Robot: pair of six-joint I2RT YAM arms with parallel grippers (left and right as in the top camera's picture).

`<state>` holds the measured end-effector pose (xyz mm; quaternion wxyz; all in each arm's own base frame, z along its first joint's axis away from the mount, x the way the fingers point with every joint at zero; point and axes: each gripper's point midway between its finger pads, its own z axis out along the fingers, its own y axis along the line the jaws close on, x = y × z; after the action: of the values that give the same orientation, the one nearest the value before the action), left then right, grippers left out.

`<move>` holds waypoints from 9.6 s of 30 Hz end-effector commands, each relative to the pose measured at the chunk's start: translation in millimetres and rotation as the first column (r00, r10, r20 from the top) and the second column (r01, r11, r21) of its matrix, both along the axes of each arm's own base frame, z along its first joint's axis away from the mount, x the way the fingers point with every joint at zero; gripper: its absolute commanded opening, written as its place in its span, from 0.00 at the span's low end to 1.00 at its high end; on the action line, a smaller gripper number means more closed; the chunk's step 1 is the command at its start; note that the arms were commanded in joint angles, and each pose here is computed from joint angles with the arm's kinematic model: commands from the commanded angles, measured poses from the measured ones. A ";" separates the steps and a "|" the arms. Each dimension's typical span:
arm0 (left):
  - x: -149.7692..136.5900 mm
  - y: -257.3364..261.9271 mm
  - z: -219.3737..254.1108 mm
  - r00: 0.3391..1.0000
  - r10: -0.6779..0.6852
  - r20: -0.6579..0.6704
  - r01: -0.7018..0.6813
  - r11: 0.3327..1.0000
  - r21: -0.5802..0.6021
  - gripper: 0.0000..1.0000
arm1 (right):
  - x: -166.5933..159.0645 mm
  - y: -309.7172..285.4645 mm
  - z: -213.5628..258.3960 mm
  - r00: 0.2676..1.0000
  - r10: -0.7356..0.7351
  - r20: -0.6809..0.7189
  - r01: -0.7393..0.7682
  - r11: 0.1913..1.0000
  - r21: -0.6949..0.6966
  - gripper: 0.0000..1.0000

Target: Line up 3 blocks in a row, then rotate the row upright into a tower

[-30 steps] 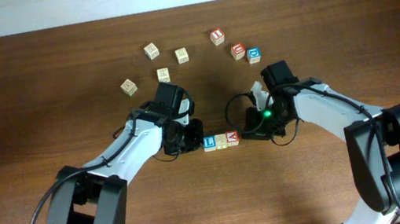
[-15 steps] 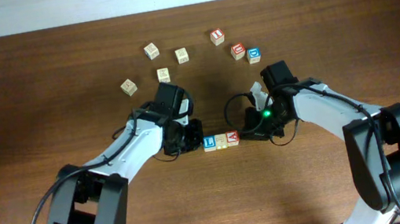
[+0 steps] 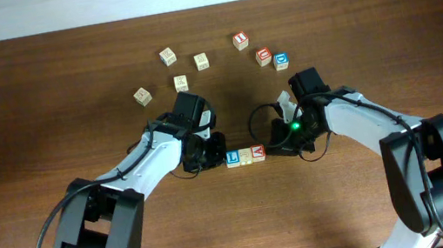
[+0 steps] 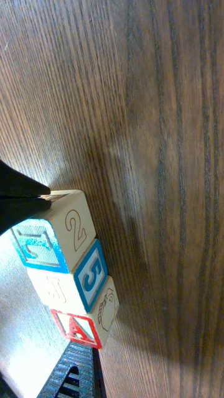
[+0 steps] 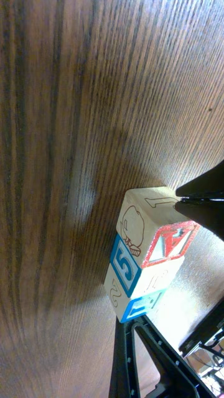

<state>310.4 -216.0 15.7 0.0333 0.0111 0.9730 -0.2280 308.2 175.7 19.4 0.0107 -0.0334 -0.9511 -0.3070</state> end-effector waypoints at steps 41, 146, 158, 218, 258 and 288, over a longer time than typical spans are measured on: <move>-6.3 -0.9 -3.3 0.999 -0.032 -0.022 0.032 0.999 -0.021 0.00 | 0.5 3.5 -6.7 0.999 -0.028 0.022 0.032 0.984 -0.174 0.04; 29.7 71.1 8.6 0.982 0.188 0.023 -0.189 0.976 0.110 0.00 | 15.8 49.1 78.0 0.974 0.162 0.155 -0.125 0.966 -0.226 0.05; 28.8 73.6 7.6 0.978 0.206 0.017 -0.206 0.971 0.123 0.00 | -17.0 75.2 53.3 0.983 0.159 0.091 -0.132 0.959 -0.249 0.04; 35.3 145.8 291.8 0.775 -0.006 0.632 -0.120 0.981 0.155 0.99 | -80.8 -144.5 215.9 0.011 0.123 0.992 0.417 0.902 -0.116 0.98; -18.8 200.2 235.3 0.242 -0.100 0.965 -0.329 0.927 0.179 0.99 | -62.5 -164.5 138.9 0.058 0.123 0.991 0.513 0.848 -0.135 0.98; -64.5 219.3 141.9 0.127 -0.322 0.938 -0.416 0.841 0.345 0.99 | -62.5 -164.5 138.9 0.058 0.123 0.991 0.513 0.848 -0.135 0.98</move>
<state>246.0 -0.1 159.1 0.6706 0.1347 0.7211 0.1103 245.4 14.7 161.8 -0.6844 0.0513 -0.7271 -0.0162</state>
